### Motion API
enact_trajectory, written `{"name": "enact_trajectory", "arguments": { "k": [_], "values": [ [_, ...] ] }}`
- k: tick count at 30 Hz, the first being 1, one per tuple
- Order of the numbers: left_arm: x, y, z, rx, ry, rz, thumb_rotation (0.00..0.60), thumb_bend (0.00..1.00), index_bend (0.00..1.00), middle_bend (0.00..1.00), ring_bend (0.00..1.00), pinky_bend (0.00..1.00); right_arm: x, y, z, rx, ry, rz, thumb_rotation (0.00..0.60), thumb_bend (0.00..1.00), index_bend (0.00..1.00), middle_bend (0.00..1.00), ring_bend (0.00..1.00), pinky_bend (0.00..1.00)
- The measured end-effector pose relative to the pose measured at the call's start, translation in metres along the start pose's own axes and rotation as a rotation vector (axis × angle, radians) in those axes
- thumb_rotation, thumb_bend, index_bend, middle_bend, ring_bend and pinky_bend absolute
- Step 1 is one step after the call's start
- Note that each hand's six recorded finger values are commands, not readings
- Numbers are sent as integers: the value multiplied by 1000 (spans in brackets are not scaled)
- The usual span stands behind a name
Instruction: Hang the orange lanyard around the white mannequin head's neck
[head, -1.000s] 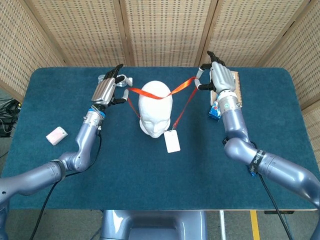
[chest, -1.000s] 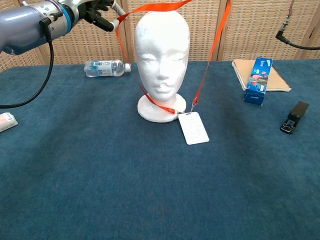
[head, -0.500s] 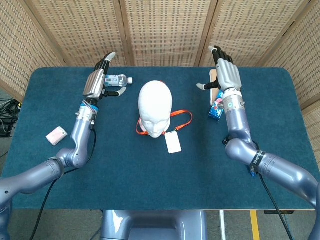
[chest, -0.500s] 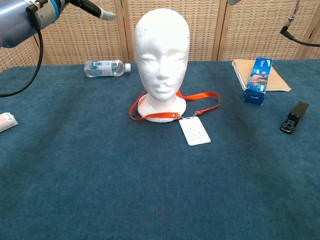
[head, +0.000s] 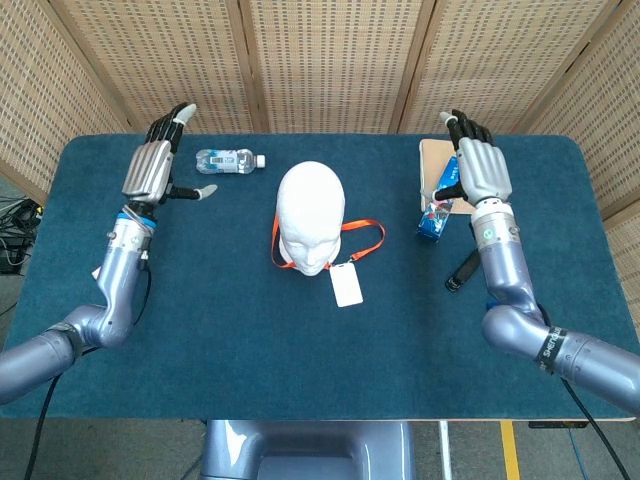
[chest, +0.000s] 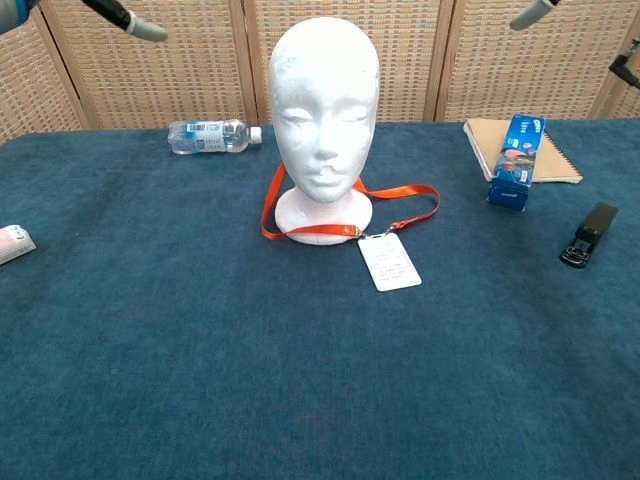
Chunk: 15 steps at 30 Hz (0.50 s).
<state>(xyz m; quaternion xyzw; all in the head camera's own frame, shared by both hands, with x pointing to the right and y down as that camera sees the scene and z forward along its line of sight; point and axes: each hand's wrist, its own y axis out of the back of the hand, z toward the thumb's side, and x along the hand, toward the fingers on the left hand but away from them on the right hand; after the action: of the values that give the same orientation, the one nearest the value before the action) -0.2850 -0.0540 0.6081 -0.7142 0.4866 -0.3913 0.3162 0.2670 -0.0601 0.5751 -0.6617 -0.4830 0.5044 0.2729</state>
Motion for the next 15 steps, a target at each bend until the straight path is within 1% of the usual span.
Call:
{"name": "enact_trajectory", "arguments": {
  "k": [1, 2, 3, 5, 6, 8, 9, 12, 15],
  "values": [
    [-7, 2, -4, 25, -7, -7, 600, 0, 0, 0, 0, 0, 4, 0, -4, 12, 0, 1, 600, 143, 122, 308, 179, 27],
    [-17, 5, -8, 55, -14, -14, 600, 0, 0, 0, 0, 0, 9, 0, -8, 24, -1, 3, 600, 238, 125, 435, 308, 129],
    [-24, 7, -11, 75, -18, -19, 600, 0, 0, 0, 0, 0, 15, -1, -14, 43, -1, 9, 600, 332, 123, 528, 414, 280],
    [-43, 11, -19, 117, -15, -39, 600, 0, 0, 0, 0, 0, 25, -4, -21, 73, 3, 27, 600, 470, 118, 615, 519, 514],
    [-51, 13, -22, 135, -12, -52, 600, 0, 0, 0, 0, 0, 32, -7, -24, 91, 9, 44, 600, 538, 115, 644, 550, 580],
    [-71, 16, -28, 178, 1, -84, 600, 0, 0, 0, 0, 0, 43, -12, -29, 119, 23, 72, 600, 612, 113, 671, 573, 634],
    [-80, 18, -30, 195, 8, -96, 600, 0, 0, 0, 0, 0, 49, -17, -31, 136, 36, 91, 600, 633, 113, 679, 579, 656],
    [-114, 27, -41, 250, 50, -121, 600, 0, 0, 0, 0, 0, 64, -30, -34, 172, 77, 145, 600, 660, 113, 683, 584, 689],
    [-149, 38, -58, 302, 127, -114, 600, 0, 0, 0, 0, 0, 79, -47, -32, 205, 137, 207, 600, 670, 113, 683, 584, 691]
  ]
}}
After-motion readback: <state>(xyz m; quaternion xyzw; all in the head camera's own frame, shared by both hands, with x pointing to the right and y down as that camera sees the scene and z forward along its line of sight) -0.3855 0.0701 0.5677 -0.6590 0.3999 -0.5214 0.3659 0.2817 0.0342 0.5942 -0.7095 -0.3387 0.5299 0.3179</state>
